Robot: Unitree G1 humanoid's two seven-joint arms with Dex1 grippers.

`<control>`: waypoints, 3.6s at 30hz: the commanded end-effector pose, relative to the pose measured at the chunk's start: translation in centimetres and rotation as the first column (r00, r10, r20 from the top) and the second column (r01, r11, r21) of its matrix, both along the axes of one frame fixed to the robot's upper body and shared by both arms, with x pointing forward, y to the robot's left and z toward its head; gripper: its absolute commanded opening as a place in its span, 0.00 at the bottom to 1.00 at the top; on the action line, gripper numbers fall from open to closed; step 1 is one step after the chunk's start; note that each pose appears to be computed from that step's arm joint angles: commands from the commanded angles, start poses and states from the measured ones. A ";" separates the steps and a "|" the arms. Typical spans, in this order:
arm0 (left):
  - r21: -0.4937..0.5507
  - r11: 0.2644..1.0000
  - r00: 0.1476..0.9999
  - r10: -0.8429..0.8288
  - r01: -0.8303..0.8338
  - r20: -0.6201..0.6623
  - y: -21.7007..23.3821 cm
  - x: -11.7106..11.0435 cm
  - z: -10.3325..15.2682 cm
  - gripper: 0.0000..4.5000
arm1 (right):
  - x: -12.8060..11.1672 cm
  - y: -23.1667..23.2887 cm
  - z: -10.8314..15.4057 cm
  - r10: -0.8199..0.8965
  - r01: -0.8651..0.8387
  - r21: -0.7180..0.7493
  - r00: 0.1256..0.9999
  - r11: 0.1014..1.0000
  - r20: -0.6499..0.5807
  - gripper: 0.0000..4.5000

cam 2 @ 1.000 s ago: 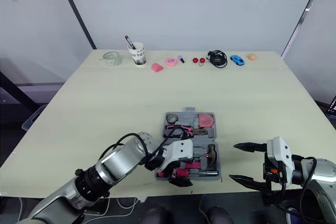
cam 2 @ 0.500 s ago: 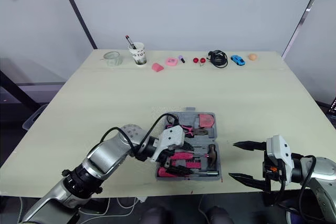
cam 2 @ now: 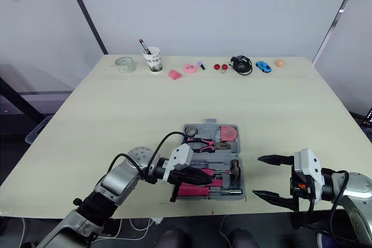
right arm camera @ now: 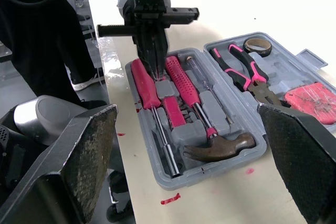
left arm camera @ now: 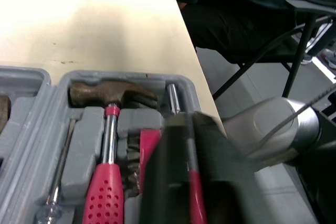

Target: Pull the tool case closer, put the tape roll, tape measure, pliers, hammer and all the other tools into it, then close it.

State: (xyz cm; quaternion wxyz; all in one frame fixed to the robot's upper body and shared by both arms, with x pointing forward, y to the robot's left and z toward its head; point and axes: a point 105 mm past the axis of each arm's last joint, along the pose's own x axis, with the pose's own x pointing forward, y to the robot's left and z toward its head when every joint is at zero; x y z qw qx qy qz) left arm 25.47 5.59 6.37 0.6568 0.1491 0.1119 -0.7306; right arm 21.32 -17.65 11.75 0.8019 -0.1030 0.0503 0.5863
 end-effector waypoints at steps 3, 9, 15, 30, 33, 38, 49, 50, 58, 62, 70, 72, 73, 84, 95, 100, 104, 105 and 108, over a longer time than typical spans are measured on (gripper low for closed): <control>0.007 0.999 0.998 -0.054 0.054 0.035 -0.6 -0.5 -1.1 0.00 | 0.1 0.3 0.7 0.009 -0.010 0.010 0.999 1.000 0.038 1.00; 0.019 0.999 0.999 -0.039 0.038 0.032 -0.4 -0.2 -2.0 0.00 | 0.0 0.1 0.5 0.006 -0.006 0.008 0.999 1.000 0.039 1.00; 0.030 0.999 0.999 -0.033 0.032 0.021 -0.1 0.0 -2.3 0.00 | 0.0 0.1 0.5 0.007 -0.008 0.008 0.999 1.000 0.040 1.00; 0.119 0.992 0.998 -0.046 0.050 -0.035 1.0 -1.3 -5.5 0.00 | -0.2 0.1 0.4 0.004 -0.004 0.004 0.999 1.000 0.041 1.00; 0.118 0.992 0.998 -0.042 0.046 -0.039 1.0 -1.4 -5.6 0.00 | -0.2 0.1 0.4 0.004 -0.004 0.004 0.999 1.000 0.040 1.00; 0.028 1.000 1.000 0.012 -0.011 -0.018 0.8 -0.5 -4.1 0.00 | -0.1 0.0 0.4 -0.006 0.006 0.011 0.999 1.000 0.035 1.00; -0.194 0.961 0.976 0.211 -0.198 0.049 3.6 1.4 2.7 0.00 | 0.7 -0.8 0.2 -0.105 0.103 0.077 0.994 0.992 0.022 1.00; -0.212 0.948 0.967 0.251 -0.236 0.050 4.2 1.6 3.3 0.00 | 0.8 -1.0 0.1 -0.123 0.121 0.079 0.992 0.990 0.023 1.00; -0.246 0.813 0.833 0.552 -0.528 0.037 9.5 2.1 4.6 0.00 | 2.7 -3.3 -1.0 -0.348 0.342 0.110 0.937 0.933 0.032 1.00; -0.218 0.709 0.721 0.692 -0.671 0.029 12.7 1.4 3.3 0.11 | 3.0 -4.2 -1.8 -0.450 0.447 0.139 0.893 0.884 -0.010 1.00; -0.159 0.544 0.552 0.834 -0.824 -0.004 16.6 -1.7 1.2 0.90 | 2.2 -6.7 -4.5 -0.627 0.625 0.099 0.779 0.774 -0.013 1.00; -0.139 0.503 0.510 0.860 -0.853 -0.012 17.5 -2.6 0.7 1.00 | 1.6 -7.2 -4.9 -0.662 0.661 0.102 0.749 0.744 -0.029 1.00; -0.127 0.478 0.483 0.876 -0.869 -0.013 18.2 -3.1 0.4 1.00 | 1.3 -7.5 -5.3 -0.674 0.674 0.095 0.738 0.733 -0.034 1.00; -0.048 0.327 0.328 0.945 -0.944 -0.006 21.8 -6.6 -1.2 1.00 | -1.8 -9.5 -7.2 -0.766 0.769 0.058 0.639 0.636 -0.071 1.00; -0.050 0.401 0.400 0.916 -0.915 0.013 21.1 -4.3 -1.0 1.00 | 0.0 -7.5 -6.3 -0.646 0.649 0.048 0.760 0.759 -0.063 1.00; -0.038 0.464 0.463 0.886 -0.885 0.017 20.5 -2.6 -1.1 1.00 | 1.9 -6.4 -5.6 -0.590 0.591 0.017 0.807 0.807 -0.037 1.00; 0.000 0.566 0.566 0.825 -0.825 0.003 19.3 -1.5 -1.7 1.00 | 3.4 -4.9 -4.8 -0.510 0.510 0.003 0.860 0.860 -0.029 1.00; 0.003 0.575 0.575 0.818 -0.818 0.001 19.2 -1.3 -1.8 1.00 | 3.6 -4.8 -4.8 -0.503 0.503 -0.001 0.864 0.864 -0.027 1.00; 0.011 0.603 0.603 0.798 -0.798 -0.001 18.9 -0.3 -2.1 0.83 | 4.4 -4.2 -4.7 -0.475 0.475 -0.015 0.879 0.880 -0.034 1.00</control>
